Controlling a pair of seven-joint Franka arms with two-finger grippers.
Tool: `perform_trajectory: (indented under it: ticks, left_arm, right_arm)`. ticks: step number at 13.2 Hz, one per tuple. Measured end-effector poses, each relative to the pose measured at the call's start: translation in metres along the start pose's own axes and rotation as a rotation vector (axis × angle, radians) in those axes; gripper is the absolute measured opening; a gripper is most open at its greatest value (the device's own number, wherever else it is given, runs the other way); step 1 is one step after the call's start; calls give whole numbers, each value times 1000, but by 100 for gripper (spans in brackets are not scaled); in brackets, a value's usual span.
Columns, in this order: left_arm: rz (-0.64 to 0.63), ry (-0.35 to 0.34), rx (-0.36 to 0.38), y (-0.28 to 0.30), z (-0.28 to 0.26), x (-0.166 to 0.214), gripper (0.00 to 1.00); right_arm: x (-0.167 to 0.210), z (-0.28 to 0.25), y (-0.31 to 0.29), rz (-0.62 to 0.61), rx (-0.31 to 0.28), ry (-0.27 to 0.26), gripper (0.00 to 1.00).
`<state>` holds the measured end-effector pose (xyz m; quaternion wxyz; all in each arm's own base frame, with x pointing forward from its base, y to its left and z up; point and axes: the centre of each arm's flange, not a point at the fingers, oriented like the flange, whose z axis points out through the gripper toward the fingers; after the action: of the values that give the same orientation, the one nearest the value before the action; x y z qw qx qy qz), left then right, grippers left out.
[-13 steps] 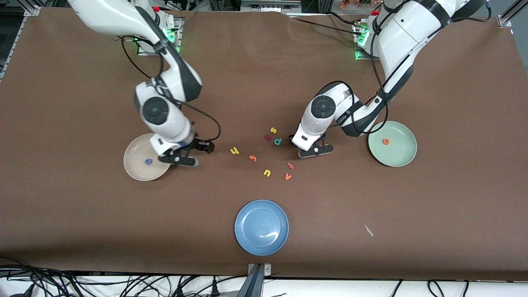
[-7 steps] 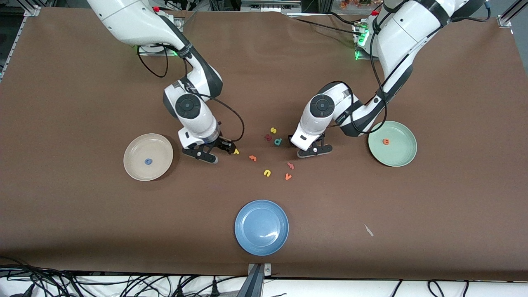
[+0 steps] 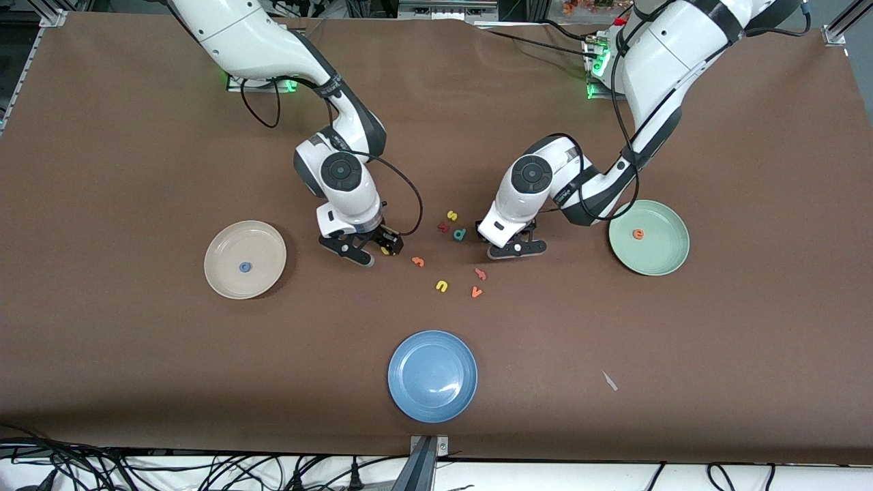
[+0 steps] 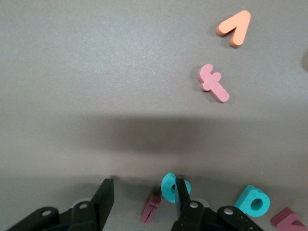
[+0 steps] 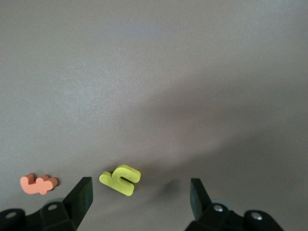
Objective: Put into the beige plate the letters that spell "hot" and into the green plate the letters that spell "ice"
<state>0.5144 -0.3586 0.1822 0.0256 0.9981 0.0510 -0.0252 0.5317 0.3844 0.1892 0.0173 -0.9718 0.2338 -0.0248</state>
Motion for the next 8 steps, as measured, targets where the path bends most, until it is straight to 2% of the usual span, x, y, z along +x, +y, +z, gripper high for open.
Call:
perform_trajectory:
  ticks: [3,8]
  left_arm:
    - [51,-69,-44,-6,-20,4,58]
    - [119,-129,-30,-10,-15,-3,57]
  right_arm:
    - [-4,12,-4,35,3,-2,91]
    - [5,14,-4,38,0,20,91]
